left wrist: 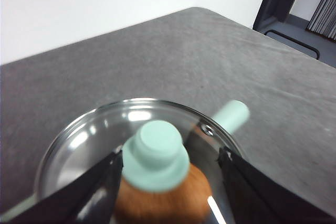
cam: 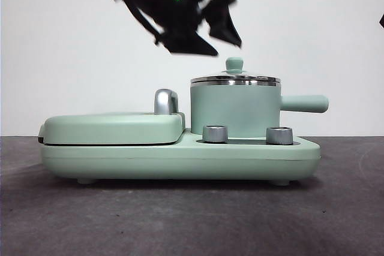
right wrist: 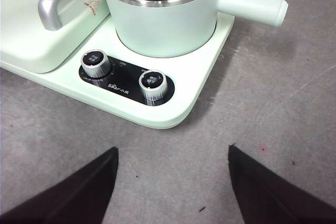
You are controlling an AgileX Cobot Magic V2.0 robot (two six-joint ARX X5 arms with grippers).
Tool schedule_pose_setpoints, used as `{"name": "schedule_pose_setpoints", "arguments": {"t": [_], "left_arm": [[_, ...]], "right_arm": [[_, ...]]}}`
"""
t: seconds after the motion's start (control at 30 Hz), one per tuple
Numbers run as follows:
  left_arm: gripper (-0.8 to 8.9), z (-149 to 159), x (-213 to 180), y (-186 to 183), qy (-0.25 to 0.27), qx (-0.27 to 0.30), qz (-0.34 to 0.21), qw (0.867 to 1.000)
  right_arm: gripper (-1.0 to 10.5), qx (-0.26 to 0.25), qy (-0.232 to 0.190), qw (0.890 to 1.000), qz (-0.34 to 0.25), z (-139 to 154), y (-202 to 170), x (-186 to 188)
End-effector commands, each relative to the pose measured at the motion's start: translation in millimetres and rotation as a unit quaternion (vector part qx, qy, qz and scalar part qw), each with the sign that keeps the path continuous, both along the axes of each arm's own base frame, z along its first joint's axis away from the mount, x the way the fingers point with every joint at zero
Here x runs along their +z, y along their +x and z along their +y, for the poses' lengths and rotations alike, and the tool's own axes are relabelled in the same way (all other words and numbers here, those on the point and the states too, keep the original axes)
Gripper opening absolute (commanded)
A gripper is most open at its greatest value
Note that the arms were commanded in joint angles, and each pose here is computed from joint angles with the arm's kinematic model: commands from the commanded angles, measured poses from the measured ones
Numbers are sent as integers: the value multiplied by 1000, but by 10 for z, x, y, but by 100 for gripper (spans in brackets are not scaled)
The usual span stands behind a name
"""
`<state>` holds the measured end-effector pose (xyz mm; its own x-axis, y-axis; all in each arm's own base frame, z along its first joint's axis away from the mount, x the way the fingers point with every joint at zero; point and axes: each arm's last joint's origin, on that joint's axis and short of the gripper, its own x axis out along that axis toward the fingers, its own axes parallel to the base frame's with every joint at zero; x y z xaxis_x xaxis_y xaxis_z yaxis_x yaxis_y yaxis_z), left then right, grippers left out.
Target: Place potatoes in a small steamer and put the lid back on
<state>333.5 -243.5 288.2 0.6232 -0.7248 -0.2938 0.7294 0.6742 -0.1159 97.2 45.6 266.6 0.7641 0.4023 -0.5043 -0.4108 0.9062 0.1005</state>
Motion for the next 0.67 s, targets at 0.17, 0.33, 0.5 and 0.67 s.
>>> {"name": "schedule_pose_setpoints", "arguments": {"t": [0.17,0.33,0.5,0.67], "left_arm": [[300,387,365,-184,10,12,65,998],[300,766,459,-358,-3,38,74,997],[300,1187,354,-644,-9,81,84,993],[300,1483,196,-1026,-17,108,90,990]], "right_arm": [[321,0,6,1000,-1,8,3,16],[321,1,7,1000,0,9,3,16],[321,9,11,1000,2,15,2,15],[321,32,15,999,24,58,61,-18]]}}
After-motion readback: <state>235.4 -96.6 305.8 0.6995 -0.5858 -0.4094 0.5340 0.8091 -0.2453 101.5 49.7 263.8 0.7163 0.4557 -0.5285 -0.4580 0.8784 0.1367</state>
